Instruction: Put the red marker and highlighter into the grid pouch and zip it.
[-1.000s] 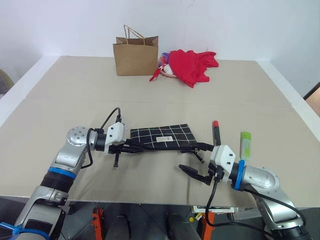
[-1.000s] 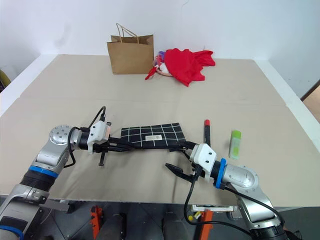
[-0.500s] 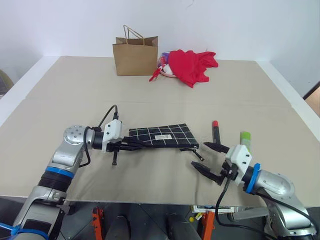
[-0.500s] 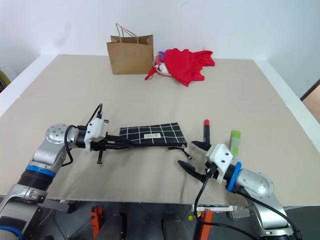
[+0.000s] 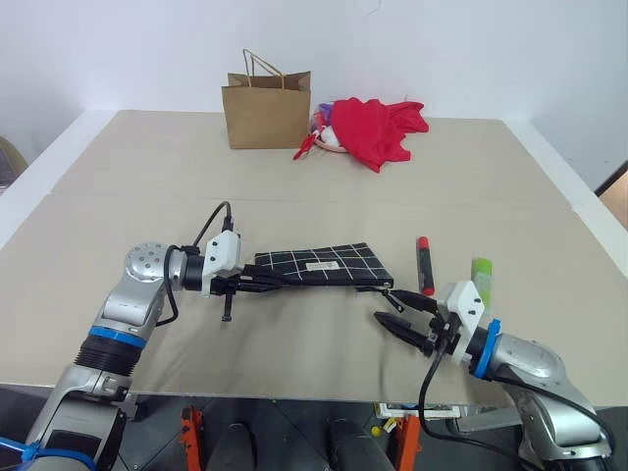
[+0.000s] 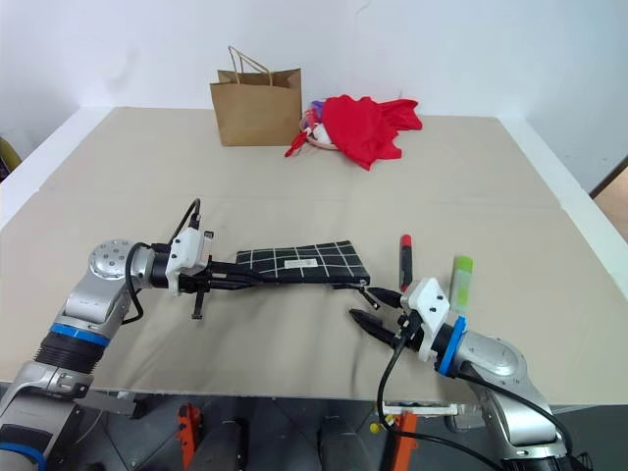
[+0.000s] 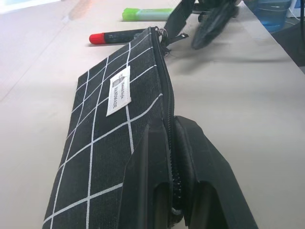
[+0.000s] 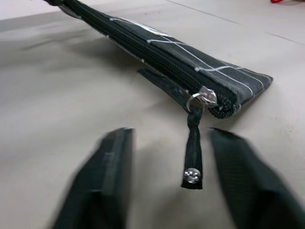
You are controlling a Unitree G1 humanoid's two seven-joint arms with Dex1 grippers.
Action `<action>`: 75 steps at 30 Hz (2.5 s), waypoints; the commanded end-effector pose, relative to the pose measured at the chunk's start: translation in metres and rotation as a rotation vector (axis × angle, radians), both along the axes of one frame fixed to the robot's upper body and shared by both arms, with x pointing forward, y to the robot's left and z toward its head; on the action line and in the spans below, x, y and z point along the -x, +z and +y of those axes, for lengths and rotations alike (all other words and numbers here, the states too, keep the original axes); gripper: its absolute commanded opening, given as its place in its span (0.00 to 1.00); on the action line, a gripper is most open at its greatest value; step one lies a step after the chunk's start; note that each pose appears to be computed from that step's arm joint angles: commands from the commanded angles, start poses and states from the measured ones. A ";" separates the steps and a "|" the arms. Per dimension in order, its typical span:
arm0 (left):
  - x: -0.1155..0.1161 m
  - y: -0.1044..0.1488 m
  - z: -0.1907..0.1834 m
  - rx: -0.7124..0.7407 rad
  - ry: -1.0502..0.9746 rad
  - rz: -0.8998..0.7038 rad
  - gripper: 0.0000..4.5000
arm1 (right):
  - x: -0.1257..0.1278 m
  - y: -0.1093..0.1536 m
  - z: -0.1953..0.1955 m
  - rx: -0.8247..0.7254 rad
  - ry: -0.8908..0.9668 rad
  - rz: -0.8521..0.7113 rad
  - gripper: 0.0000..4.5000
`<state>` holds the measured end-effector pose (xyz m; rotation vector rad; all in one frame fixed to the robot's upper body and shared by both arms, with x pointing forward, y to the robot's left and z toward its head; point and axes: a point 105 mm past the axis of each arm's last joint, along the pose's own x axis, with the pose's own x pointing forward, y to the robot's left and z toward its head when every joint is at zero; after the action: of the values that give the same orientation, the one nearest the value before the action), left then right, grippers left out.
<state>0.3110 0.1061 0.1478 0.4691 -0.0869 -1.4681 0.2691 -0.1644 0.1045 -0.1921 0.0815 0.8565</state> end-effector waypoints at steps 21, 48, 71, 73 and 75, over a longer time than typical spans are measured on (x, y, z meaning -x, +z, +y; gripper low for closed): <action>0.003 0.011 -0.023 0.061 -0.043 -0.058 0.00 | -0.005 0.030 0.070 0.022 0.224 -0.040 0.01; -0.009 0.002 -0.040 0.068 -0.044 -0.134 0.00 | 0.014 0.055 0.093 -0.062 0.364 -0.052 0.40; -0.013 0.020 -0.016 0.078 0.034 -0.152 0.00 | -0.049 0.024 -0.068 -0.112 -0.597 0.021 0.83; -0.014 0.026 -0.015 0.097 0.049 -0.151 0.00 | -0.052 0.012 -0.062 -0.106 -0.609 0.045 0.83; -0.015 0.027 -0.015 0.103 0.055 -0.145 0.00 | -0.054 0.007 -0.060 -0.104 -0.614 0.057 0.83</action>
<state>0.3255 0.0895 0.1577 0.4869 -0.1994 -1.3900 0.3187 -0.2212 0.0967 -0.0051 0.1994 0.2730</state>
